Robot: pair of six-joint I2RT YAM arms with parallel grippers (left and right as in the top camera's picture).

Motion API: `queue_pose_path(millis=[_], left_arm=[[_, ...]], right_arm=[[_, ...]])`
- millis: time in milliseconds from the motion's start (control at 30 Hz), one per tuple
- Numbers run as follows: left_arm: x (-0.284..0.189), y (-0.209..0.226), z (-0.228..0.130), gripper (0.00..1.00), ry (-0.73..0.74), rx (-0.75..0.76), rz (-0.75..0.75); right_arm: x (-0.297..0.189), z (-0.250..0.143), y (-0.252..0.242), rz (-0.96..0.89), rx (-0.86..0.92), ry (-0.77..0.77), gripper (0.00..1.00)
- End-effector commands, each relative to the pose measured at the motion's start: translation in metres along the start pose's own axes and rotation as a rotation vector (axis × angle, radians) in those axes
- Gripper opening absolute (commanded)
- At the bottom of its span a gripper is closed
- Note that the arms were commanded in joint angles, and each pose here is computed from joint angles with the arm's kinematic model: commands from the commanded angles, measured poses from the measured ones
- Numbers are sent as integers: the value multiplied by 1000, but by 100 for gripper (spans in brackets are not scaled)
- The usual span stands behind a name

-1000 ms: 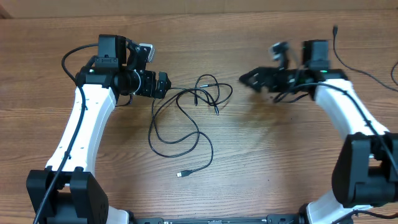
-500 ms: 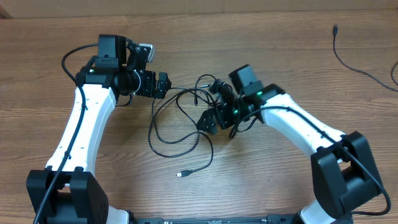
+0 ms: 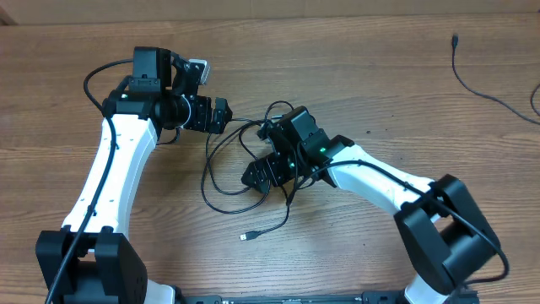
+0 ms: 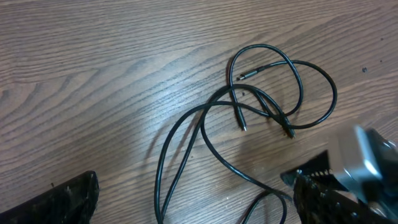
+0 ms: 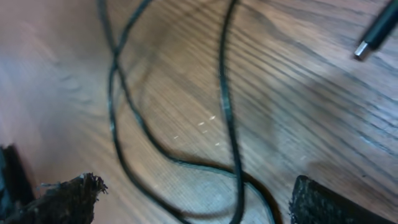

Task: Untangle cables
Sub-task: 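Grasp a strand of the center cable tangle with the right gripper, then pull the grasped strand up and to the right with the right gripper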

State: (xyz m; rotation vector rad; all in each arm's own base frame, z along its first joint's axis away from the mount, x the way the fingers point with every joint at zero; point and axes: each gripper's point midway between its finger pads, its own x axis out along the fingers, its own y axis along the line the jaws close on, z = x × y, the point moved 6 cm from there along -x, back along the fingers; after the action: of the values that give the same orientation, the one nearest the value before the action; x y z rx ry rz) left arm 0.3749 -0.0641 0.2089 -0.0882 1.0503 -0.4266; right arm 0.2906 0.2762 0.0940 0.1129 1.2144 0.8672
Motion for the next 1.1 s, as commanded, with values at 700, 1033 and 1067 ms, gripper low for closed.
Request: queue_pose_path(millis=[700, 1033, 1067], left_arm=[[-5, -1, 7, 100, -22, 3, 8], [-5, -1, 7, 100, -22, 3, 8], [-5, -1, 7, 100, -22, 3, 8]], right_arm=[[-14, -1, -14, -39, 115, -7, 4], [-155, 21, 35, -13, 28, -315, 4], [-172, 23, 41, -10, 10, -368, 4]])
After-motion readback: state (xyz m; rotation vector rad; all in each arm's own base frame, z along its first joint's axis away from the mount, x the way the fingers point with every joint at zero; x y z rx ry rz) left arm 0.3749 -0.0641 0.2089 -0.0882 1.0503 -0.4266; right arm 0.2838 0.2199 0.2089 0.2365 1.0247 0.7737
